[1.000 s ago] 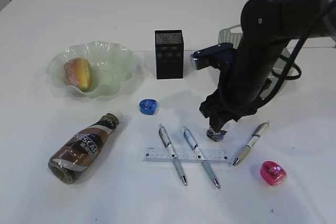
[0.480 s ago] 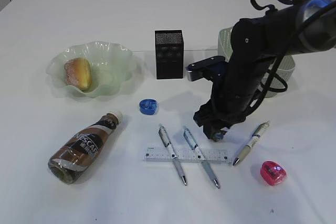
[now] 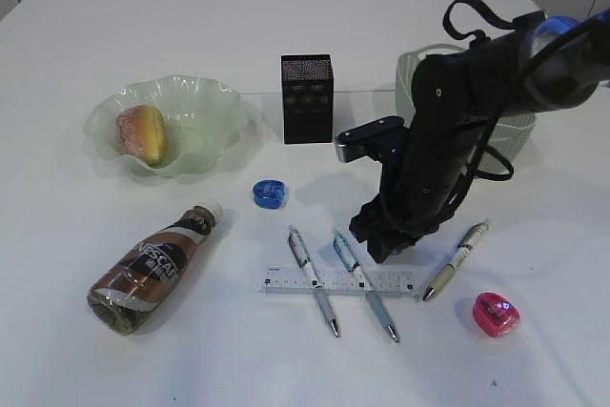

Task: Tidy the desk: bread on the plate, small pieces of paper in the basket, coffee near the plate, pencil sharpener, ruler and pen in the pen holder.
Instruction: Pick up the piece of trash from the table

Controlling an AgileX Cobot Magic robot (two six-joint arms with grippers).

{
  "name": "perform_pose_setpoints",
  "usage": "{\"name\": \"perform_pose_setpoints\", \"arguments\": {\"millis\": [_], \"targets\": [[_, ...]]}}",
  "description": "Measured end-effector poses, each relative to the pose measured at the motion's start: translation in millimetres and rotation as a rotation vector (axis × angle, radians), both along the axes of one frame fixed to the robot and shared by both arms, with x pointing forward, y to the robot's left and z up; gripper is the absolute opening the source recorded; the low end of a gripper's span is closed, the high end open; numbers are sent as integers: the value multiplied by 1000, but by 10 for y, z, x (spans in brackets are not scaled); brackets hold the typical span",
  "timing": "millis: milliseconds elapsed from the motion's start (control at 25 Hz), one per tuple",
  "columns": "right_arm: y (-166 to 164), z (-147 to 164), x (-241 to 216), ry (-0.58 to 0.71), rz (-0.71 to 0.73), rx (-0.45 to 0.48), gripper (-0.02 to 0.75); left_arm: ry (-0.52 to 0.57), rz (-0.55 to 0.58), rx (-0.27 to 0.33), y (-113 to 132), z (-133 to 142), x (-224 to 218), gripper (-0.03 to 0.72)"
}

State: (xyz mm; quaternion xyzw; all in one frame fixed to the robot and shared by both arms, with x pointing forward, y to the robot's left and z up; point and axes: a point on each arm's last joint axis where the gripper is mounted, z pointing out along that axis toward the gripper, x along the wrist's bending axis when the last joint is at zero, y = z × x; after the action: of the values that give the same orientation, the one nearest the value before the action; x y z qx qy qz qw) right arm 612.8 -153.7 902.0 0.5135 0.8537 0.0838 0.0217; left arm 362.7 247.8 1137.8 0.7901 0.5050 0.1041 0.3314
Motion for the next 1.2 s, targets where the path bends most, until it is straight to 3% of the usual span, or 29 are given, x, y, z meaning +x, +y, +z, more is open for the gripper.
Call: {"name": "perform_pose_setpoints", "arguments": {"millis": [120, 240, 400, 440, 480, 840, 1040, 1200], "targets": [[2, -24, 5, 0, 0, -1, 443, 0, 0, 0, 0, 0, 0, 449], [5, -21, 18, -14, -1, 4, 372, 0, 0, 0, 0, 0, 0, 449], [16, -11, 52, -48, -3, 15, 136, 0, 0, 0, 0, 0, 0, 449], [16, -11, 52, -48, -3, 15, 136, 0, 0, 0, 0, 0, 0, 449], [19, -7, 63, -60, -2, 18, 41, 0, 0, 0, 0, 0, 0, 449], [34, 108, 100, -74, 3, 23, 20, 0, 0, 0, 0, 0, 0, 449], [74, 696, 202, -192, 11, 68, 19, 0, 0, 0, 0, 0, 0, 449], [96, 990, 282, -270, 18, 84, 19, 0, 0, 0, 0, 0, 0, 449]]}}
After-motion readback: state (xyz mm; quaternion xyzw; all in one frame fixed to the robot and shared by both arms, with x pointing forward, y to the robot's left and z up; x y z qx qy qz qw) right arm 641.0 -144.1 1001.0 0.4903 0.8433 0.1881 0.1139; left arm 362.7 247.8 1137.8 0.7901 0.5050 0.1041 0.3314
